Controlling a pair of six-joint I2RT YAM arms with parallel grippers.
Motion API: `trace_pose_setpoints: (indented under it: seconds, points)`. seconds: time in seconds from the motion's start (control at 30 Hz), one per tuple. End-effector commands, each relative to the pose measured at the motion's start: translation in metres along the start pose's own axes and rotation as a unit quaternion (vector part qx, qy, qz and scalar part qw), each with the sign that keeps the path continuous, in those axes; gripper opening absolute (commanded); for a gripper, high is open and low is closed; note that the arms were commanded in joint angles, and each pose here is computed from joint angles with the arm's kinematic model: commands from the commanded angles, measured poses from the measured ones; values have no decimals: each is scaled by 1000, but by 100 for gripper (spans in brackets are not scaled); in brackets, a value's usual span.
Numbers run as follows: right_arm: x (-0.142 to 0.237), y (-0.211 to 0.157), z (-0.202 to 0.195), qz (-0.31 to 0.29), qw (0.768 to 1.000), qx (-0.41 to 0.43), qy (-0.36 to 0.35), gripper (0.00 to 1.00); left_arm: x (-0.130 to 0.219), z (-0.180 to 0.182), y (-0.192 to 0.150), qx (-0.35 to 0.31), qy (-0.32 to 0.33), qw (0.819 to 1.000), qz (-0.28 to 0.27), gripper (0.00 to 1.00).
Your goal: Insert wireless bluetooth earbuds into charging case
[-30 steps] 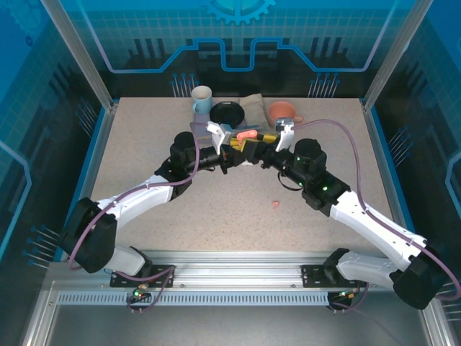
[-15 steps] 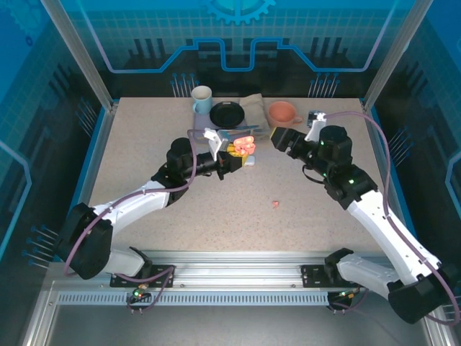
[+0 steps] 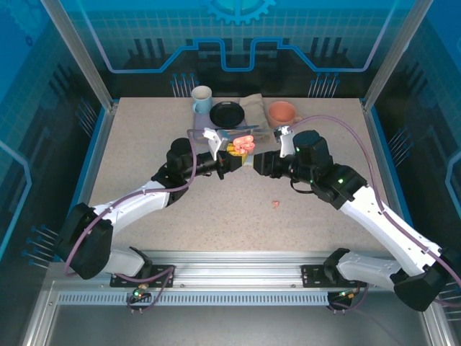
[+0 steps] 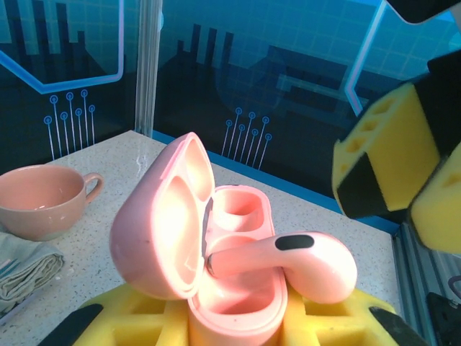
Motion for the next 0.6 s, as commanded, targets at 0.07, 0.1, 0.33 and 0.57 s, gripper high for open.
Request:
trace_pose_setpoints:
  seconds: [0.07,0.1,0.33,0.57]
  points:
    - [-2,5,4,1,1000,12,0,35,-2,-4,15,-11,-6,1000,-23,0]
    - [-4,6,6,1,1000,13,4,32,-2,-4,15,-11,-6,1000,-24,0]
    - [-12,16,15,-2,1000,13,26,23,-2,-4,14,-10,-6,1000,-22,0]
    - [-20,22,22,-3,999,8,43,18,-2,-5,13,-11,-7,1000,-22,0]
Point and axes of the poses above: each hand's point on the last joint's axis, 136 mm out from that joint toward the fingers, its own x axis back along the fingers, its own z axis along the line the jaws close on, y = z × x, the point moved 2 cm from there along x, back along the fingers, and after that the axes turned 14 degrees about x, right-handed, at the moved point
